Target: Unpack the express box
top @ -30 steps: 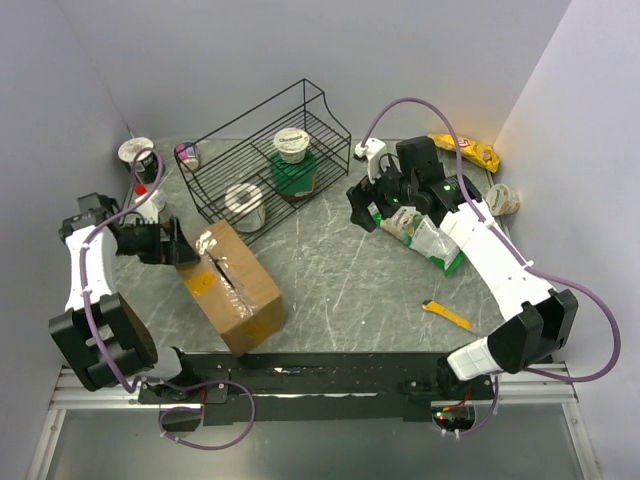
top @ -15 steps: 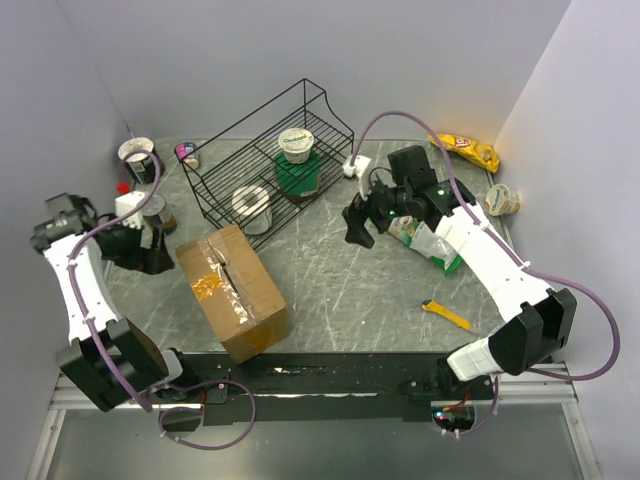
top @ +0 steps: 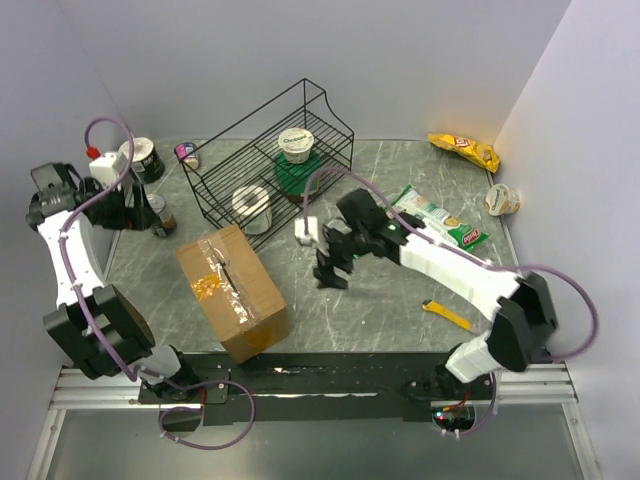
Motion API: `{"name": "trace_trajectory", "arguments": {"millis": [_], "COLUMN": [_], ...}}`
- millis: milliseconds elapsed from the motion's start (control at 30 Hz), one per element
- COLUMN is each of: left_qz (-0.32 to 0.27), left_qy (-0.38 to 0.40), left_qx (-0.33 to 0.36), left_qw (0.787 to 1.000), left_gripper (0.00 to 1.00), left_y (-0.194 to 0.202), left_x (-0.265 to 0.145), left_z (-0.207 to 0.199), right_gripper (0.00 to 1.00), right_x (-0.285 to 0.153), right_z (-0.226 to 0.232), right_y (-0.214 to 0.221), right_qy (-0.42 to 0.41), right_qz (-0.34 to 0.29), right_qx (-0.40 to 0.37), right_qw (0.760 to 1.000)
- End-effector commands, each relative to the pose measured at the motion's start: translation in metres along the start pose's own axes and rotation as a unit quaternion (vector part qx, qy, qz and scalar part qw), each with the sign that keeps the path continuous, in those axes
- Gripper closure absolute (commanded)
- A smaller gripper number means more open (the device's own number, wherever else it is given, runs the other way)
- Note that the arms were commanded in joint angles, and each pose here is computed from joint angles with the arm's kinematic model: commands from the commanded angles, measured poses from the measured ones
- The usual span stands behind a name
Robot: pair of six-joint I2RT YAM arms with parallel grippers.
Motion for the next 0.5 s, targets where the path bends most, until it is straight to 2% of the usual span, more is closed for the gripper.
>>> {"name": "trace_trajectory", "arguments": {"millis": [0,100,133,167,233,267,333,367,467], "left_qz": [-0.076,-0.077,-0.089,-0.089,-0.102,-0.104,-0.1,-0.095,-0.099], "left_qy": [-0.005,-0.002,-0.013,-0.014,-0.027,-0.027,-0.028,-0.028,-0.041], "left_qx": [0.009,0.008,0.017,0.008,0.016,0.013,0.009,-0.001,-0.014], "left_qw": [0.997,0.997,0.996,0.996,0.994,0.994,0.995,0.995,0.994], "left_gripper": [0.06,0.06,0.06,0.05,0.05,0.04,0.05,0.05,0.05], "left_y": [-0.05,-0.045,-0.046,-0.043,-0.043,-0.043,-0.044,-0.043,-0.04], "left_x": [-0.015,-0.03,-0.042,-0.044,-0.06,-0.064,-0.071,-0.073,-0.077], "left_z": [-0.005,-0.023,-0.033,-0.038,-0.052,-0.056,-0.062,-0.065,-0.069], "right_gripper": [0.18,0.31,0.34,0.39,0.45,0.51,0.56,0.57,0.6], "right_x": [0.022,0.043,0.067,0.063,0.092,0.085,0.104,0.1,0.111], "right_z": [-0.06,-0.099,-0.115,-0.127,-0.148,-0.156,-0.171,-0.178,-0.192], "right_y": [-0.054,-0.076,-0.066,-0.082,-0.072,-0.089,-0.087,-0.103,-0.112], "right_qy": [0.106,0.117,0.099,0.101,0.076,0.079,0.07,0.079,0.098], "right_qz": [-0.083,-0.092,-0.071,-0.079,-0.055,-0.062,-0.05,-0.069,-0.096], "right_qx": [0.028,0.03,0.048,0.047,0.072,0.07,0.077,0.065,0.062], "right_qw": [0.991,0.988,0.991,0.991,0.993,0.993,0.993,0.992,0.989]}}
Point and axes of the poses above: each gripper's point midway between its finger pads, its own x axis out along the fingers, its own z axis along the line the jaws close on, y = z × x, the point moved 8 cm from there along -x, back along the fingers, and after that the axes turned 12 degrees about x, right-handed, at the moved point
